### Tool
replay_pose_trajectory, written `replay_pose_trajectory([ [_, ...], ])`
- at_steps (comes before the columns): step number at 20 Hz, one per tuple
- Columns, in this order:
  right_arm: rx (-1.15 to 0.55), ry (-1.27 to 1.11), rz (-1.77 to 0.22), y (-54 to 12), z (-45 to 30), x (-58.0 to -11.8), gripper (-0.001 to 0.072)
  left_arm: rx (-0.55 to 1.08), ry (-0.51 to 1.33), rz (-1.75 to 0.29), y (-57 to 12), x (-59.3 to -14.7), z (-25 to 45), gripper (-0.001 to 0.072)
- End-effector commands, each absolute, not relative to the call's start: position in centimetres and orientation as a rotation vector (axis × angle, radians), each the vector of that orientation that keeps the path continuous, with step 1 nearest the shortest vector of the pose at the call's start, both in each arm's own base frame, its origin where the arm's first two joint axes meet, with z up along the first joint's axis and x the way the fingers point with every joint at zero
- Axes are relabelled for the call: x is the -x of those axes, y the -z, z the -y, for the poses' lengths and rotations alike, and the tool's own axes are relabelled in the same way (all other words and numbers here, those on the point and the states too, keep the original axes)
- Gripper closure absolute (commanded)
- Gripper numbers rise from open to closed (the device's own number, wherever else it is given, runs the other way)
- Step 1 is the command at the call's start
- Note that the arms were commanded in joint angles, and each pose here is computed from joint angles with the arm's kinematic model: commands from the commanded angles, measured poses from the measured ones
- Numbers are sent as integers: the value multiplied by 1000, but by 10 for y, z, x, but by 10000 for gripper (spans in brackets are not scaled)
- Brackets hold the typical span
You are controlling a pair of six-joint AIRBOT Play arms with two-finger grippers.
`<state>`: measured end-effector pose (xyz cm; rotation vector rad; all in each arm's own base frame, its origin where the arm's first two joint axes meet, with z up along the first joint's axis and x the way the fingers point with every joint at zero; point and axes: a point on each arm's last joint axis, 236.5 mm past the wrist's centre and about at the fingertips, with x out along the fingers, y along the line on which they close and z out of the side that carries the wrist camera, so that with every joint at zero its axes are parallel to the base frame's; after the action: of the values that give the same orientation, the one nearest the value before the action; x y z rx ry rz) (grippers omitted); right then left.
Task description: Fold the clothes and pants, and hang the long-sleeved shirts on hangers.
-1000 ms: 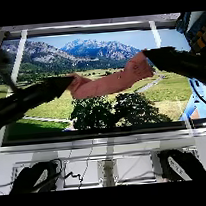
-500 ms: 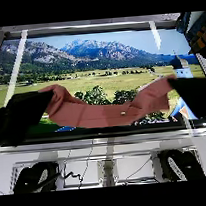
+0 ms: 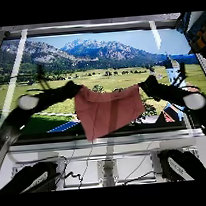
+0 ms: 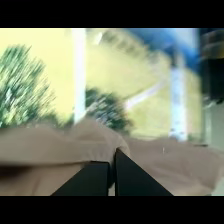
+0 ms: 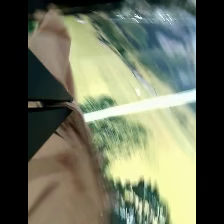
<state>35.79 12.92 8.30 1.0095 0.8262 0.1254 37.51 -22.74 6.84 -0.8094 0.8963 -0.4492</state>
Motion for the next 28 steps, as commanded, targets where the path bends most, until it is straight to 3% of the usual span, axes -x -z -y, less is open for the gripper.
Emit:
replay_pose_trajectory([
  [1,-1060,2,-828,-36,-115,-394,691,751,470,-1024,-2,-390,261,693],
  [4,-765,-111,-799,-54,-113,-401,691,653,595,-1041,-27,-382,258,693],
  [6,-584,-181,-881,-55,-117,-387,691,605,636,-1081,-38,-366,244,694],
  [12,-248,-430,-1399,-42,-129,-268,691,552,823,-1474,-60,-252,215,693],
  [15,-192,-424,-1414,-37,-121,-265,691,506,792,-1555,-43,-233,227,693],
  [19,-124,-348,-1335,-34,-102,-288,691,239,693,-1725,-5,-179,228,693],
  [22,-121,-336,-1307,-33,-101,-296,691,71,579,-1721,1,-164,213,693],
  [28,-126,-319,-1459,13,-98,-283,691,132,463,-1702,-4,-154,210,692],
])
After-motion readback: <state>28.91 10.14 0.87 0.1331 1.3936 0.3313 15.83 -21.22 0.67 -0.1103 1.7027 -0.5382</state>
